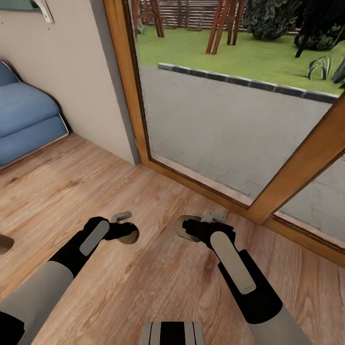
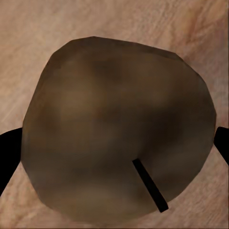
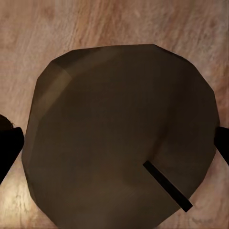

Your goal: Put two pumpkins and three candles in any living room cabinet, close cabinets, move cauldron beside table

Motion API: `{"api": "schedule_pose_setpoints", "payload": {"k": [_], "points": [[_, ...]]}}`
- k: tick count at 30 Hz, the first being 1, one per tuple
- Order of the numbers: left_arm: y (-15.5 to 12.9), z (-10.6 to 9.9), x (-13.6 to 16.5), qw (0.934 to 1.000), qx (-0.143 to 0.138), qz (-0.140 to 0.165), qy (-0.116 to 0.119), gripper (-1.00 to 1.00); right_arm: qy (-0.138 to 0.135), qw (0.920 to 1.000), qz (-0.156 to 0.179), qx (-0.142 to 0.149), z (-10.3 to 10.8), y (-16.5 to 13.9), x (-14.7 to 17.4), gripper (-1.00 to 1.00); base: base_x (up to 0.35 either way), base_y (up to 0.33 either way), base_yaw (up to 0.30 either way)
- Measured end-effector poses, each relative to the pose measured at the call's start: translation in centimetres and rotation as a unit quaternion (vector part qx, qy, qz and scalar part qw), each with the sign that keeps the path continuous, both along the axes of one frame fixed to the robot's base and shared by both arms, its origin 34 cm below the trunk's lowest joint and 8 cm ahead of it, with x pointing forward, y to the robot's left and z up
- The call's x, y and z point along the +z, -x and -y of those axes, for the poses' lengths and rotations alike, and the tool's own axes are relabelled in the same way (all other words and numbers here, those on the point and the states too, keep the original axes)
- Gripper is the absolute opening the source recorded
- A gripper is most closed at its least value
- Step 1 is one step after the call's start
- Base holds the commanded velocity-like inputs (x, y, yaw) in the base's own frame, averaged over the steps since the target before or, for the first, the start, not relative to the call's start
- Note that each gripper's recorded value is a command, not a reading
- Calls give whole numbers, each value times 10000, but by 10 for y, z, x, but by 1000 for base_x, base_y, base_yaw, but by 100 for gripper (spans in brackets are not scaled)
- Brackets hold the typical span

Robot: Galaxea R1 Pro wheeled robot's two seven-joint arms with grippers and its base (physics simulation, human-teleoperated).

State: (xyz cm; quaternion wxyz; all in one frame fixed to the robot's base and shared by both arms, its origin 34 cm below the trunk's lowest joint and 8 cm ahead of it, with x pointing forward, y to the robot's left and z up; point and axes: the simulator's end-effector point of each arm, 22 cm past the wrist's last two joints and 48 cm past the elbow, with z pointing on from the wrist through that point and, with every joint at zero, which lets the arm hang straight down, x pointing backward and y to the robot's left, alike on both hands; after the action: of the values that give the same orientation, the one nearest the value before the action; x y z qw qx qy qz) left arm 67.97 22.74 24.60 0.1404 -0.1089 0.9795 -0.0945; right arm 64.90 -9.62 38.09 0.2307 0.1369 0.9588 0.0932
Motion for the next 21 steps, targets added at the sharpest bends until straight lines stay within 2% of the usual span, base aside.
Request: {"api": "schedule_pose_setpoints", "payload": {"k": [1,4,8,14,21], "points": [[-9,-1,14,9999,-40,160,29,-100,11,10000,7,1,1,0,1,-100,-177,0,0],[-19,-6,35,9995,-79,310,68,-100,10,10000,53,0,1,-1,7,-100,-248,0,0],[-34,-20,62,9984,148,518,189,-100,1,9999,133,-8,1,-3,16,-100,-312,0,0],[-54,-22,107,9950,225,892,383,-100,-19,9997,233,2,-1,-4,29,-100,-332,0,0],[-61,-22,135,9925,226,1122,431,-100,14,9996,296,-5,0,-4,39,-100,-104,0,0]]}}
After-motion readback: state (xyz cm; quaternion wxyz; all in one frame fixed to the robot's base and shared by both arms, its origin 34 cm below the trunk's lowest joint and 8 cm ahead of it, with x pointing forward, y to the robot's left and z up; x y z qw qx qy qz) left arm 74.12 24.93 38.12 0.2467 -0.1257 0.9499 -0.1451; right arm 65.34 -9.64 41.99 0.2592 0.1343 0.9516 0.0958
